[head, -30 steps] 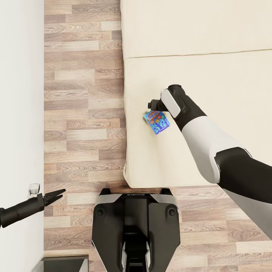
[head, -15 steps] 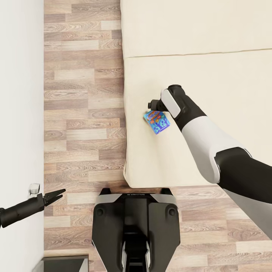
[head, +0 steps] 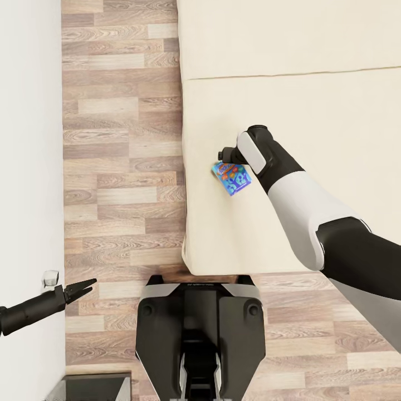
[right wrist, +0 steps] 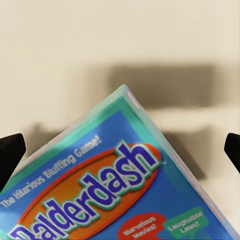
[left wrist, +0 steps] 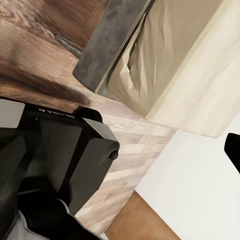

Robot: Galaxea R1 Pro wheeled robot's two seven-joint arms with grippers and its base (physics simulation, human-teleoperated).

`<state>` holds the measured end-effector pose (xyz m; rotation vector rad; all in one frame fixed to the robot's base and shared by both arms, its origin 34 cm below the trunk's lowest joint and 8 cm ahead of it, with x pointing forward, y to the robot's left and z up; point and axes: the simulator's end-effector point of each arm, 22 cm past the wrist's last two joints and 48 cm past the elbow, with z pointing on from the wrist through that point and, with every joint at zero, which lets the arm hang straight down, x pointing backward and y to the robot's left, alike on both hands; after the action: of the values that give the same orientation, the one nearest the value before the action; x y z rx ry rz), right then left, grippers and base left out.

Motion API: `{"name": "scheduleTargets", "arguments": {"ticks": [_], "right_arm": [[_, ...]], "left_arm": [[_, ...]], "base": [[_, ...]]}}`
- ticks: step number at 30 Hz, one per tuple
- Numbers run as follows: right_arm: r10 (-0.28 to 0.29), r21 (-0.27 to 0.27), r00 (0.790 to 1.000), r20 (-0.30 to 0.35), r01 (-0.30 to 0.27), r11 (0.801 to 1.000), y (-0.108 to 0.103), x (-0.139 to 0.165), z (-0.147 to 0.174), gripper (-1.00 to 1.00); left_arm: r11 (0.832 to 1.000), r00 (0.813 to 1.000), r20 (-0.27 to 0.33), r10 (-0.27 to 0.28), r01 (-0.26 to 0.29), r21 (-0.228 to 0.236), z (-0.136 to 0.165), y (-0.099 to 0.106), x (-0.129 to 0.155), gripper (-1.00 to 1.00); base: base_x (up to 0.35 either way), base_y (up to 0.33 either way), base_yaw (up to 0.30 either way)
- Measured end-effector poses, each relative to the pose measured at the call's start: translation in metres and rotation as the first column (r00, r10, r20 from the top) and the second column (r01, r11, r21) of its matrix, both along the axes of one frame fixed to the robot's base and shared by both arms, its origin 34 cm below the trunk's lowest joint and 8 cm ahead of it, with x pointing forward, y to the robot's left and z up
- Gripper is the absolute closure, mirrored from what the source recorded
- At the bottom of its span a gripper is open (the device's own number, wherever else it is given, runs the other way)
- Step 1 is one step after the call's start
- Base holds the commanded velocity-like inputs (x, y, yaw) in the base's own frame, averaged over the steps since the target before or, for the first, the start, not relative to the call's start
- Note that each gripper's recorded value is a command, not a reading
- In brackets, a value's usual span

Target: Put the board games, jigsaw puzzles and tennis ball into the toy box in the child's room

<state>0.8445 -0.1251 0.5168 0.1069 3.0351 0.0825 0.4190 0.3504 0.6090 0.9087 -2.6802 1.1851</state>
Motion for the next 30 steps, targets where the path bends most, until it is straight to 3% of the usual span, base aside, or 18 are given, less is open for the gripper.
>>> {"name": "scheduleTargets", "arguments": {"ticks": [30], "right_arm": [[0.002, -0.002, 1.000, -0.008, -0.002, 1.000, -0.0003, -0.0030, -0.0027, -1.00]], "left_arm": [[1.000, 1.000, 0.001, 0.003, -0.003, -0.003, -0.0002, -0.0003, 0.0000, -1.00]], "base": [[-0.056, 0.000, 0.000]]}}
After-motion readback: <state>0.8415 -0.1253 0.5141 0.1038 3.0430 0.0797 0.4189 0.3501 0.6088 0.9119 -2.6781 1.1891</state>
